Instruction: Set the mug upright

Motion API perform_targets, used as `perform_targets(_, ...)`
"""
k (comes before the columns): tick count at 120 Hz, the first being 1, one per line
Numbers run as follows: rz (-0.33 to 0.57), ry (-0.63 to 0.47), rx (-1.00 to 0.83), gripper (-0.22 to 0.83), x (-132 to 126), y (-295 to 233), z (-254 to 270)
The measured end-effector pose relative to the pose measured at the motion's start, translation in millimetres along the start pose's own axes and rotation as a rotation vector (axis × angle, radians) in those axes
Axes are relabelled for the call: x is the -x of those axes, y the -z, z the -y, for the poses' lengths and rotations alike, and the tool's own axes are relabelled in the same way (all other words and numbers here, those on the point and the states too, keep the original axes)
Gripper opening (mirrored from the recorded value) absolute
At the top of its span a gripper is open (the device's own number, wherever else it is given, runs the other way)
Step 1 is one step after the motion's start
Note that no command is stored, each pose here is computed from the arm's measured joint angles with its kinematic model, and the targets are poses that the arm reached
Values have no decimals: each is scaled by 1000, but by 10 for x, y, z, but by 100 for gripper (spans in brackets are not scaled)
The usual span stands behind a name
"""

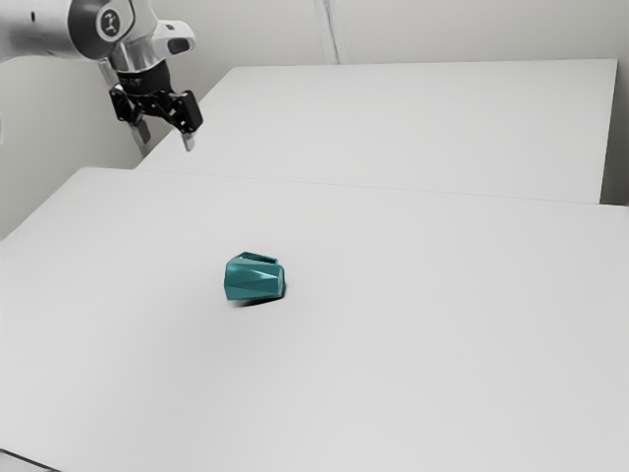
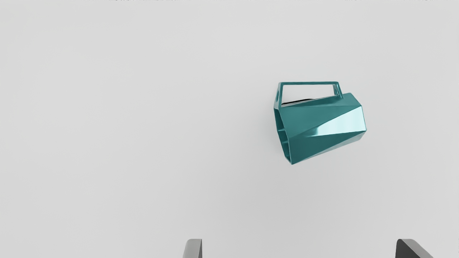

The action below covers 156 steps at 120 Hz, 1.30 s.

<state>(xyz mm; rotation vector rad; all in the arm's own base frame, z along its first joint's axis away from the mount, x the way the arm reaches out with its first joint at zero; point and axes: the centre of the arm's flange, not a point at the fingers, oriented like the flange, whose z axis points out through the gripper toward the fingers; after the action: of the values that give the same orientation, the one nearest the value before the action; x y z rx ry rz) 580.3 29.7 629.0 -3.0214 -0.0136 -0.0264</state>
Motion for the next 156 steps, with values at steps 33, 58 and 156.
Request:
perform_targets(33, -13, 40, 104, 60, 28, -282, 113)
perform_targets(58, -19, 228, 332, 60, 393, -933, 629)
perform_targets(156, -42, 472, 807, 60, 531, -2930, 1175)
